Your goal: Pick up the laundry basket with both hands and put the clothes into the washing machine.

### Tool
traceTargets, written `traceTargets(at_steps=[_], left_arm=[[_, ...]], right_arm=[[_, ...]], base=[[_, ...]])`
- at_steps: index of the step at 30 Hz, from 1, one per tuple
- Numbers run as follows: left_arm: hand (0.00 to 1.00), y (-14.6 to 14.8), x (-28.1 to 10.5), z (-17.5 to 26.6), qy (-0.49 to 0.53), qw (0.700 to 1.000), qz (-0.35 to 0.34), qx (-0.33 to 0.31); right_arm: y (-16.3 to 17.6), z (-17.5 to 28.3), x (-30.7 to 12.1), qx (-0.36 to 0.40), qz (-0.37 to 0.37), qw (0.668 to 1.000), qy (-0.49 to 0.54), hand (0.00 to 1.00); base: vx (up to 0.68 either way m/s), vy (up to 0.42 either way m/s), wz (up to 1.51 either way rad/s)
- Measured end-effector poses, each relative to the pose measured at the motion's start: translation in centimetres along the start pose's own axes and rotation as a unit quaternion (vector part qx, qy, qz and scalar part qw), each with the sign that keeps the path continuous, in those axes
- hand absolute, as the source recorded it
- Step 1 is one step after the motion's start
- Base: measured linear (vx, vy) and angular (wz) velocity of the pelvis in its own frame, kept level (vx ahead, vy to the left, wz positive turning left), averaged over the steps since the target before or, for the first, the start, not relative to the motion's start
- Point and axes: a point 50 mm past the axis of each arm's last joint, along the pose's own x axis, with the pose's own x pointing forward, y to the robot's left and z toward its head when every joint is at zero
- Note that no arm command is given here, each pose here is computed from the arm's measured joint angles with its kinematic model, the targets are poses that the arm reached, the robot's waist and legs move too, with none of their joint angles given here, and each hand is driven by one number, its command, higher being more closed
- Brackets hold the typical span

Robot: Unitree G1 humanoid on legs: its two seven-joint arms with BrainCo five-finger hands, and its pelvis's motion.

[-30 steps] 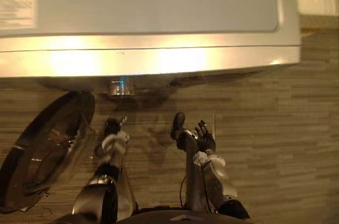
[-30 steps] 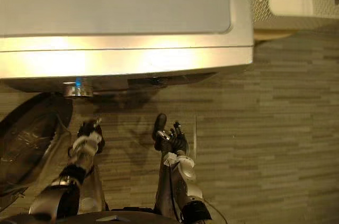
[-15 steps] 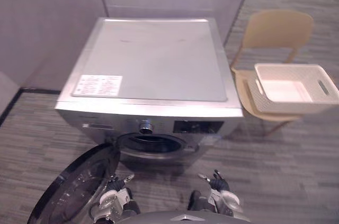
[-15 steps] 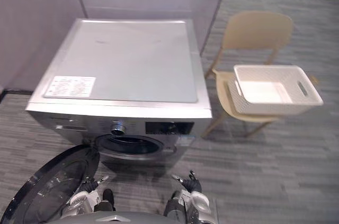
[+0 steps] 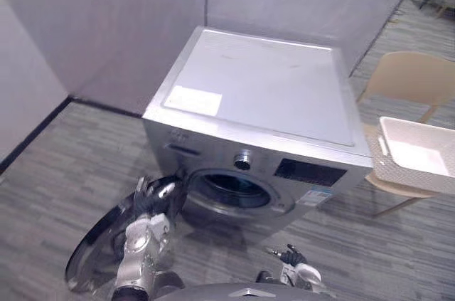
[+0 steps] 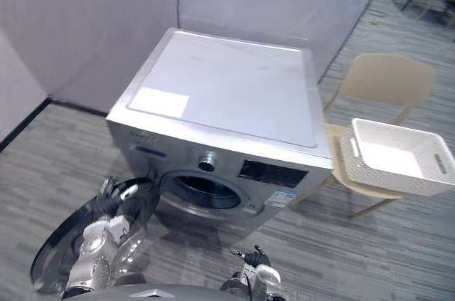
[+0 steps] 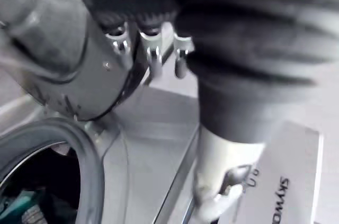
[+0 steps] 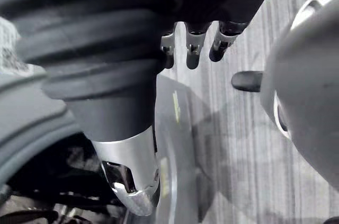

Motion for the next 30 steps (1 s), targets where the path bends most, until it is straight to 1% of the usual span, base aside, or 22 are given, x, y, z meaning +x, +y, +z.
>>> traceTargets(at_steps=[2, 3, 5, 8, 12, 13, 14, 15, 16, 18, 19, 20, 23, 24, 27, 29, 30], left_arm=[[0.0, -1.8, -0.2, 3.6, -0.085, 0.995, -0.041, -0.018], [0.0, -2.7, -0.6, 7.0, -0.172, 0.982, -0.07, -0.029], [0.0, -2.4, -1.1, 8.8, -0.225, 0.972, -0.069, -0.02], [0.0, -2.6, -1.7, 9.8, -0.265, 0.962, -0.066, 0.026], [0.0, -1.6, -1.7, 8.5, -0.245, 0.965, -0.036, 0.084], [0.0, -0.6, -1.6, 7.8, -0.229, 0.969, -0.01, 0.095], [0.0, 0.5, -1.5, 7.1, -0.208, 0.973, 0.018, 0.097], [0.0, 1.0, -1.5, 6.8, -0.198, 0.975, 0.028, 0.099], [0.0, 1.9, -1.8, 5.7, -0.169, 0.979, 0.054, 0.102], [0.0, 3.2, -1.9, 5.2, -0.151, 0.979, 0.087, 0.106], [0.0, 3.6, -2.1, 5.0, -0.143, 0.979, 0.096, 0.113], [0.0, 3.8, -2.1, 4.6, -0.131, 0.98, 0.099, 0.116], [0.0, 4.1, -2.0, 3.6, -0.104, 0.982, 0.109, 0.116], [0.0, 4.6, -2.1, 3.2, -0.095, 0.981, 0.127, 0.11], [0.0, 4.9, -1.9, 1.8, -0.062, 0.983, 0.138, 0.108], [0.0, 5.3, -2.0, 1.7, -0.06, 0.981, 0.151, 0.103], [0.0, 6.0, -2.2, 1.8, -0.062, 0.979, 0.166, 0.102]], right_arm=[[0.1, -0.2, 0.0, -0.003, 0.002, 1.0, 0.004, 0.0], [0.9, -0.4, 0.0, -0.018, 0.015, 1.0, 0.01, 0.0], [1.5, -0.8, -0.1, -0.023, 0.025, 0.999, 0.014, 0.0], [1.4, -0.7, -0.1, -0.034, 0.027, 0.999, 0.011, 0.0], [1.1, -0.7, -0.1, -0.059, 0.04, 0.997, 0.009, 0.0], [0.9, -0.8, -0.2, -0.064, 0.037, 0.997, 0.01, 0.0], [0.5, -1.2, -0.3, -0.064, 0.032, 0.997, 0.015, 0.0], [0.2, -1.9, -0.5, -0.062, 0.029, 0.997, 0.024, 0.0], [-0.6, -1.7, -0.6, -0.046, 0.017, 0.999, 0.016, 0.0], [-0.4, -1.5, -0.8, -0.039, 0.022, 0.999, -0.002, 0.0], [0.1, -2.9, -1.4, -0.03, 0.031, 0.999, 0.009, 0.0], [0.8, -3.3, -1.5, -0.018, 0.039, 0.999, 0.011, 0.0], [0.7, -3.4, -1.6, -0.01, 0.035, 0.999, 0.011, 0.0], [0.5, -3.9, -1.7, -0.011, 0.033, 0.999, 0.019, 0.0], [0.5, -2.4, -1.2, -0.022, 0.035, 0.999, 0.003, 0.0], [0.4, -2.2, -1.1, -0.024, 0.034, 0.999, 0.002, 0.0], [0.7, -2.3, -1.2, -0.031, 0.039, 0.999, 0.001, 0.0]], base=[[-0.12, 0.199, 0.54], [-0.16, 0.129, 0.14], [-0.24, 0.11, -0.09], [-0.17, 0.033, -0.2], [-0.07, 0.0, -0.2], [-0.02, -0.02, -0.1], [-0.01, -0.017, -0.08], [0.03, 0.022, -0.19], [0.02, 0.039, -0.25], [0.02, 0.033, -0.07], [0.05, -0.045, 0.04], [0.06, -0.075, 0.09], [0.05, -0.118, 0.39], [0.08, -0.13, 0.0], [0.03, -0.037, -0.13], [0.0, 0.039, -0.2], [-0.01, 0.036, -0.23]])
